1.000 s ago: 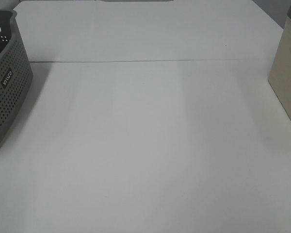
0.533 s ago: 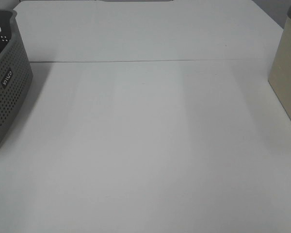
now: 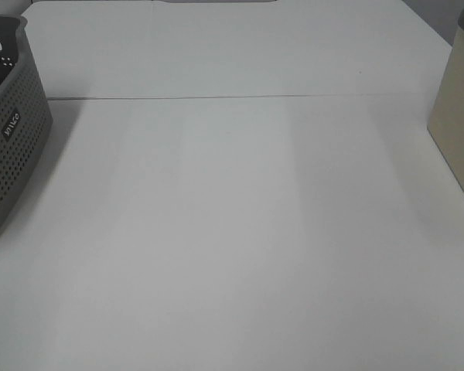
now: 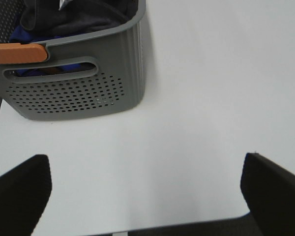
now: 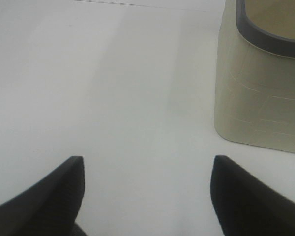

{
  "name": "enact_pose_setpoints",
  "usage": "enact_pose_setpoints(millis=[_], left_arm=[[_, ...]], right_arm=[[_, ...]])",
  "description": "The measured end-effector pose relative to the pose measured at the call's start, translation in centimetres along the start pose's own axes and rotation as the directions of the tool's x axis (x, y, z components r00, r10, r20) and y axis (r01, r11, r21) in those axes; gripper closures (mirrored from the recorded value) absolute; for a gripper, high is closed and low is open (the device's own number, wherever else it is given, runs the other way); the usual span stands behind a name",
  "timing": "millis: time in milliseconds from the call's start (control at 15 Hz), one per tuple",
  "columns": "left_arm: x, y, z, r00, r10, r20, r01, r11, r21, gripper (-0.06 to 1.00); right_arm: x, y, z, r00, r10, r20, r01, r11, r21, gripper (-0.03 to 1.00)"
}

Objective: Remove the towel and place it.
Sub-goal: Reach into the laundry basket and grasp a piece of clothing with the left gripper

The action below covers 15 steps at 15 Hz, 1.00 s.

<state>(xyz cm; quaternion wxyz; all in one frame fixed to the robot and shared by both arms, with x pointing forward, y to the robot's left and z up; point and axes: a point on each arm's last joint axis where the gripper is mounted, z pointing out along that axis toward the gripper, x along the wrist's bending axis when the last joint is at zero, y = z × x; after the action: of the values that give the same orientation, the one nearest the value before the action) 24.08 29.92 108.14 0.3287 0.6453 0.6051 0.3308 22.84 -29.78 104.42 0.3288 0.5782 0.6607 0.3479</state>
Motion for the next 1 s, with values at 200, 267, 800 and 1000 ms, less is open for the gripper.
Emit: enact_pose_setpoints(millis=[200, 267, 800, 1000], left_arm=[[0.4, 6.9, 0.4, 0.986, 0.166, 0.027, -0.168, 0.978, 0.122, -0.05], [0.5, 9.1, 1.1, 0.977, 0.209, 0.037, -0.212, 0.966, 0.147, -0.05], [2.0, 23.0, 11.9, 0.872, 0.478, 0.107, -0.487, 0.827, 0.281, -0.05], [4.2, 26.3, 19.1, 0.767, 0.638, 0.072, -0.606, 0.683, 0.409, -0.05]], right_arm=[[0.0, 0.0, 0.0, 1.0, 0.0, 0.0, 0.0, 1.0, 0.0, 0.27], [0.0, 0.0, 0.0, 1.0, 0.0, 0.0, 0.0, 1.0, 0.0, 0.27], [0.0, 0.0, 0.0, 1.0, 0.0, 0.0, 0.0, 1.0, 0.0, 0.27], [0.0, 0.0, 0.0, 1.0, 0.0, 0.0, 0.0, 1.0, 0.0, 0.27]])
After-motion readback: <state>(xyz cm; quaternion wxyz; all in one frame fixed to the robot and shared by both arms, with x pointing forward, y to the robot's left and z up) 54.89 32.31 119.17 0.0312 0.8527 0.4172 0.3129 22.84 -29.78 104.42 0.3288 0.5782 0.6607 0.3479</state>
